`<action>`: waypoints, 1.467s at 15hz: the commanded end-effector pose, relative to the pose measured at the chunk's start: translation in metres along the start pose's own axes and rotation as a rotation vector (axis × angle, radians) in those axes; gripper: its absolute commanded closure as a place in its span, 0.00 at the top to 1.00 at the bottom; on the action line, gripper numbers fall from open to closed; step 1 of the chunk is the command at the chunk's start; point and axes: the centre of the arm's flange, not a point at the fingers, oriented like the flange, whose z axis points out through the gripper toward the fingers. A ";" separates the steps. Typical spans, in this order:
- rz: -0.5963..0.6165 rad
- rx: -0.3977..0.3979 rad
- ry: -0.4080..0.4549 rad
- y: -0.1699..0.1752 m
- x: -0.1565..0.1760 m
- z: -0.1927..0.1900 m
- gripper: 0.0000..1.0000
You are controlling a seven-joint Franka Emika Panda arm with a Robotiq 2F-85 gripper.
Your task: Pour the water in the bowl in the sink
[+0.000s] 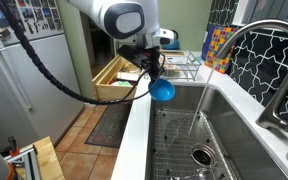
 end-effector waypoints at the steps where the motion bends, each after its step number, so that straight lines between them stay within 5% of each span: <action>1: 0.026 0.067 0.075 0.031 0.013 -0.013 0.01; 7: 0.048 0.062 0.069 0.031 0.013 -0.011 0.01; 15: 0.263 0.404 0.389 0.080 0.045 -0.016 0.01; 22: 0.494 0.674 0.575 0.091 0.054 -0.020 0.01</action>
